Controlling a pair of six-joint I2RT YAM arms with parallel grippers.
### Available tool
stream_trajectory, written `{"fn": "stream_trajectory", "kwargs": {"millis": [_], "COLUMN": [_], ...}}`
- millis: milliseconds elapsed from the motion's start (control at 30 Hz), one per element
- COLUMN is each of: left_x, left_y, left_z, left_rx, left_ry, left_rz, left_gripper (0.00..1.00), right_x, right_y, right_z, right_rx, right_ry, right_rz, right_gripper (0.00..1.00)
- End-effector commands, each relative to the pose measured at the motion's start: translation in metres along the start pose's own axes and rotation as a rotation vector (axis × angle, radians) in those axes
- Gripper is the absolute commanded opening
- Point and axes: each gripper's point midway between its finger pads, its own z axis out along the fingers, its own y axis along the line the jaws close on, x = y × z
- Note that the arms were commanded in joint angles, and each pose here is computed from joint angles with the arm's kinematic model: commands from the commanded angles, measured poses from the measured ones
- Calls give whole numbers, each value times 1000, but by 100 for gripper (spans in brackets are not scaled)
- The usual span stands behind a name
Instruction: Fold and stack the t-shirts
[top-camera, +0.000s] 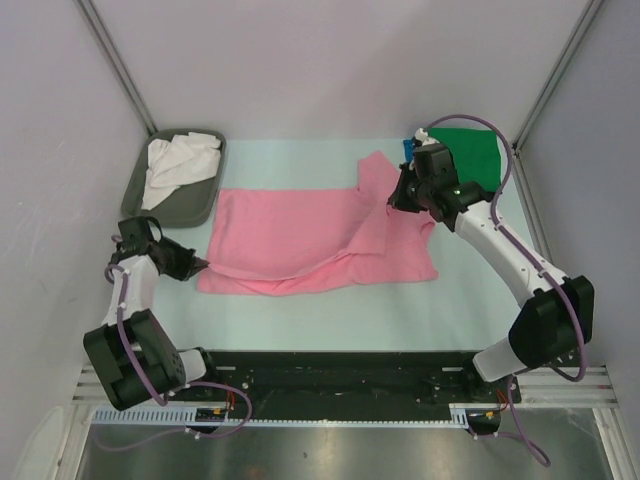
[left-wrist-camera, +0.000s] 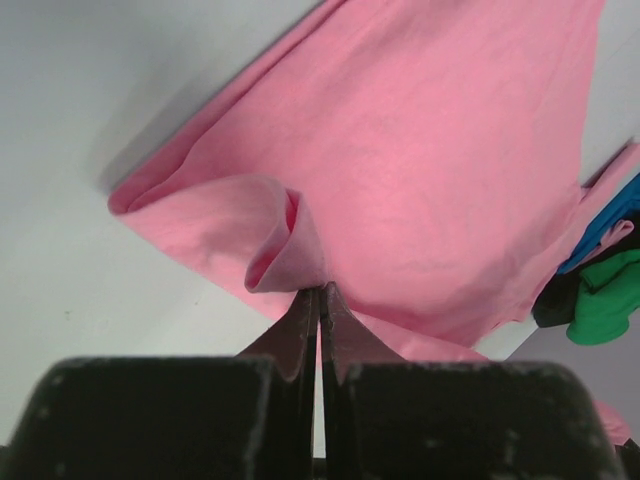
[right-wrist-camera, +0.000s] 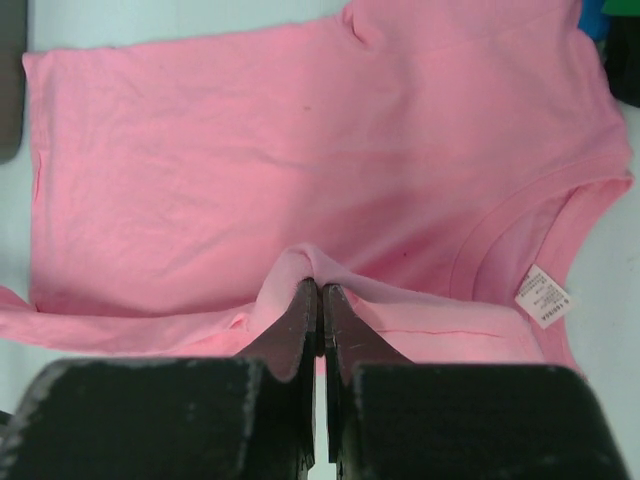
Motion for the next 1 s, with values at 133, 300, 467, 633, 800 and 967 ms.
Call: {"fn": "stream_trajectory", "kwargs": {"millis": [133,300,467,633,800,967], "left_x": [-30,-35,-43,-48,-36,-7], "left_y": [-12,-9,-19,-35,-39,-31], "left_z": [17,35,57,66,37,-2], "left_rx": [0,-25,-42,-59,-35,-6], "left_ry": [-33,-17,1,13,-17,-31], "left_rz": [-15,-29,-14,36,102,208], "left_gripper": [0,0,15,82,100,99], "right_x": [-17,-11,-47,-65,-88,-47], "right_y": [16,9,16,16,8,-24], "right_z": [30,58,89,142,106,49], "right_rx": [-46,-4,14,4,38,149], "right_ry": [-5,24,-32,-5,-120,-120], "right_rz": [16,29,78,138,126,79], "right_gripper": [0,0,0,99,100,100]}}
